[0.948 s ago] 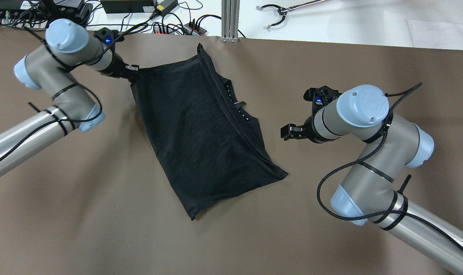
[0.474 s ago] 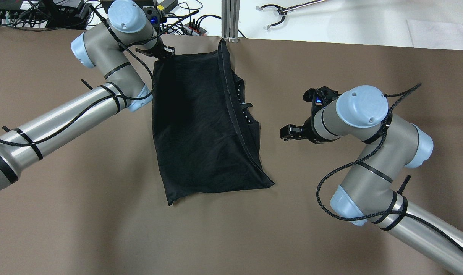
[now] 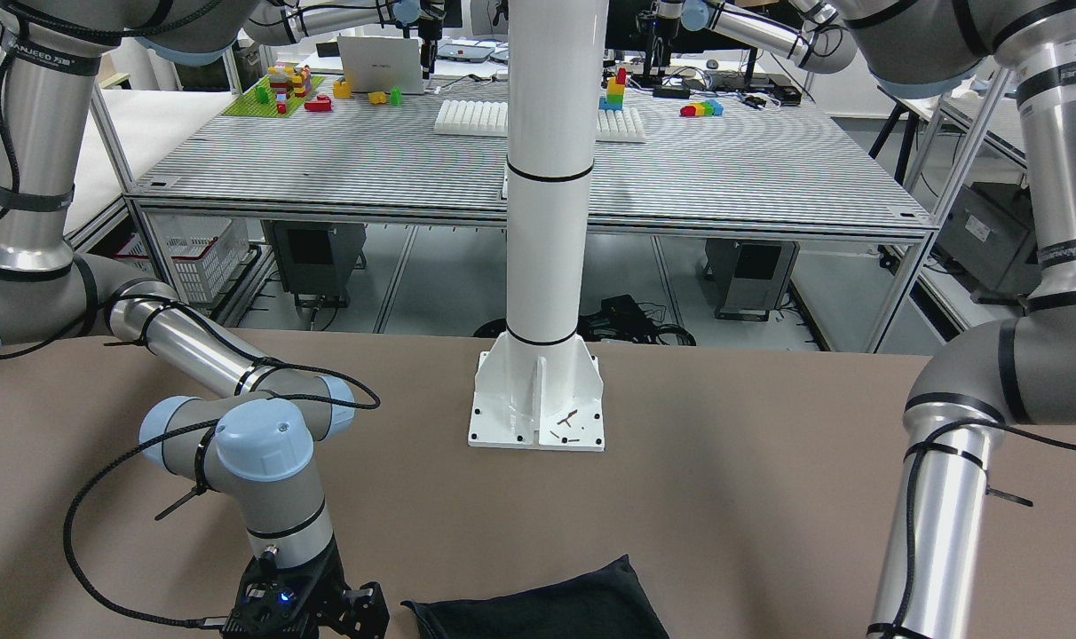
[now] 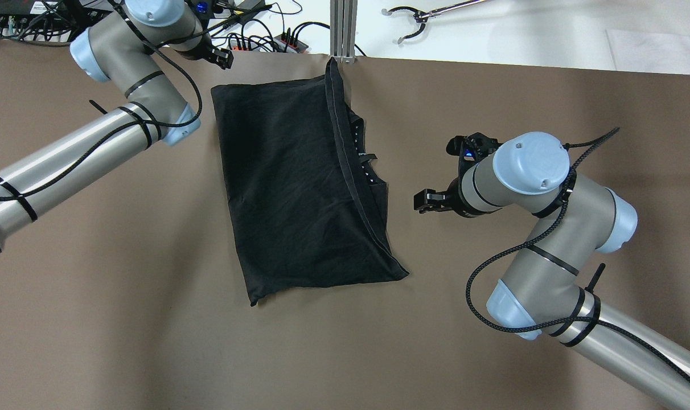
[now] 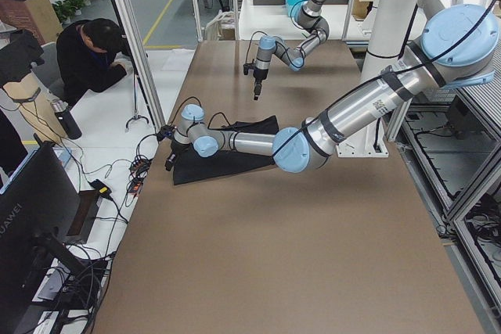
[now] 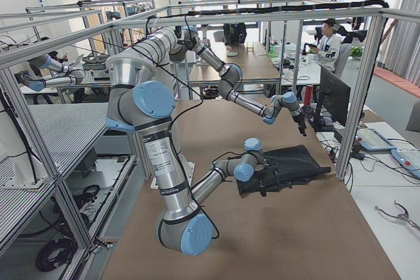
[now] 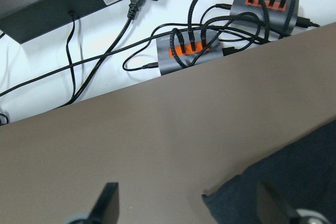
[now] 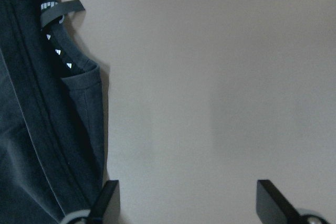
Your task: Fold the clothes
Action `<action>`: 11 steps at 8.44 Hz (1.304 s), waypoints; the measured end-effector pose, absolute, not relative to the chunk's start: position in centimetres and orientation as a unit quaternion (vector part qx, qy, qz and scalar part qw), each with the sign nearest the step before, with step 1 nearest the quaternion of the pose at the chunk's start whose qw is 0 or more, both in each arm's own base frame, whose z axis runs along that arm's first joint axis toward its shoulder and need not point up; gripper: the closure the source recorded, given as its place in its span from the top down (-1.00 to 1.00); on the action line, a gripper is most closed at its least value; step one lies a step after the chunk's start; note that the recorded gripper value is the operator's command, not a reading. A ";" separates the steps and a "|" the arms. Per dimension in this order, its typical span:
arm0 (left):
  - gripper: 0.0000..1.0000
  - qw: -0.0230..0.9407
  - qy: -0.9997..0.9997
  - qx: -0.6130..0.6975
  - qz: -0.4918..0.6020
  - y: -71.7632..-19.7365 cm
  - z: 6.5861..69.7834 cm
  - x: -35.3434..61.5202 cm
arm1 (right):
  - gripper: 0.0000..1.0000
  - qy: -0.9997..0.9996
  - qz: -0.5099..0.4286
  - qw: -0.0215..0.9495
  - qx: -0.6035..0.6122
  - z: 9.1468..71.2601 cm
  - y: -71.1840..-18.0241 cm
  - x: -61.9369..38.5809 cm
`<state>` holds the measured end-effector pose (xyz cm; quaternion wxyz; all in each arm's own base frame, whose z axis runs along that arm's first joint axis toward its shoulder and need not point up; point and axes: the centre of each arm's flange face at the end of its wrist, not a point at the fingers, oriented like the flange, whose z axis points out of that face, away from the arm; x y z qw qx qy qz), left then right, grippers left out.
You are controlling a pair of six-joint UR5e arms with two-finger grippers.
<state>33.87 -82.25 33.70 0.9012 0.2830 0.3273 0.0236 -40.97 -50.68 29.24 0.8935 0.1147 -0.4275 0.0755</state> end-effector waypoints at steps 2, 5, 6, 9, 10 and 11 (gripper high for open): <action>0.90 0.897 0.334 0.288 0.025 -81.3 34.7 32.3 | 0.78 -0.450 0.189 0.869 0.078 28.3 -50.7 -42.3; 0.90 0.896 0.336 0.289 0.025 -81.0 35.0 32.0 | 0.76 -0.499 0.296 0.813 0.053 29.4 -52.0 -48.4; 0.90 0.896 0.337 0.289 0.025 -80.9 35.0 32.0 | 0.71 -0.505 0.312 0.803 0.053 29.0 -52.4 -49.8; 0.90 0.896 0.337 0.287 0.023 -80.9 35.3 32.0 | 0.43 -0.505 0.321 0.799 0.058 29.1 -51.5 -52.6; 0.90 0.896 0.337 0.287 0.023 -80.8 35.3 32.0 | 0.23 -0.502 0.324 0.800 0.064 29.2 -51.1 -53.3; 0.90 0.897 0.337 0.287 0.023 -80.8 35.4 32.0 | 0.05 -0.500 0.328 0.799 0.066 29.3 -50.7 -53.7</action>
